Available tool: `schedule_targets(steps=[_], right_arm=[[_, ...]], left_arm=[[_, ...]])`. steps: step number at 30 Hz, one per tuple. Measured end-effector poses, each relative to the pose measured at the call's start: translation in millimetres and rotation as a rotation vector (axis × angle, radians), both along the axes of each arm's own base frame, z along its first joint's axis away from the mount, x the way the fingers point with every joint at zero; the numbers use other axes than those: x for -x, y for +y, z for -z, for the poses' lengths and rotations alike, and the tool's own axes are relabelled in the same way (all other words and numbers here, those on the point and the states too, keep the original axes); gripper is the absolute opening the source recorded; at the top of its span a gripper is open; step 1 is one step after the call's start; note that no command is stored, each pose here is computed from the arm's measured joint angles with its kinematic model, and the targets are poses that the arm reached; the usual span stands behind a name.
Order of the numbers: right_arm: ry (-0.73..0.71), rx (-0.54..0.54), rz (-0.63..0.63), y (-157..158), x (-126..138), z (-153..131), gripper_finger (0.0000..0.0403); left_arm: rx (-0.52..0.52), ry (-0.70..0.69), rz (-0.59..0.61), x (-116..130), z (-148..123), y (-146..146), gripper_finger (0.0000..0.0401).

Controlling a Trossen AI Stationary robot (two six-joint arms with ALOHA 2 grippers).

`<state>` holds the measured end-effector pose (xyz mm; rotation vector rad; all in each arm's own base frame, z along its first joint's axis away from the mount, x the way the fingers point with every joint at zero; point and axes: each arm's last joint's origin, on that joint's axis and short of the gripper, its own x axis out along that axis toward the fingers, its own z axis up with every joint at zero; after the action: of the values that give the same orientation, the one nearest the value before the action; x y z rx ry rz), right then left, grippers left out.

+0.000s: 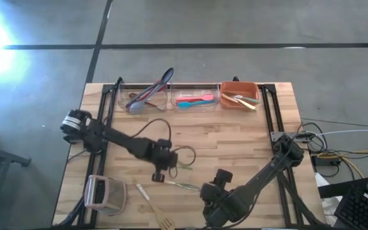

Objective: Pick & Place Kitchen Items
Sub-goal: Put the green spatula into the right transparent bin

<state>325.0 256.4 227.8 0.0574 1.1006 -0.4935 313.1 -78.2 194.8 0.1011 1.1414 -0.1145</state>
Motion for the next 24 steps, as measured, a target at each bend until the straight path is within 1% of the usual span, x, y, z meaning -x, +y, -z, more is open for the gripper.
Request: schedule_targets(steps=[5,8,13,18,20,24], right_arm=[[0.087,0.031,0.081,-7,11,11,0.0205],[0.111,0.043,0.078,-9,14,16,0.02],[0.136,0.048,0.081,-15,22,17,0.0193],[0.098,0.031,0.153,-29,49,7,0.0189],[0.054,0.014,0.178,-36,61,4,0.0187],[-0.062,-0.055,0.18,-49,79,3,0.0183]], left_arm=[[-0.042,-0.029,-0.012,-16,-25,34,0.0016],[-0.061,-0.059,-0.033,-25,-44,58,0.0016],[-0.05,-0.133,-0.096,-34,-81,110,0.0016],[-0.089,-0.201,-0.17,-29,-120,164,0.0016],[-0.08,-0.234,-0.195,-24,-131,185,0.0016],[-0.047,-0.303,-0.243,-13,-147,223,0.0016]])
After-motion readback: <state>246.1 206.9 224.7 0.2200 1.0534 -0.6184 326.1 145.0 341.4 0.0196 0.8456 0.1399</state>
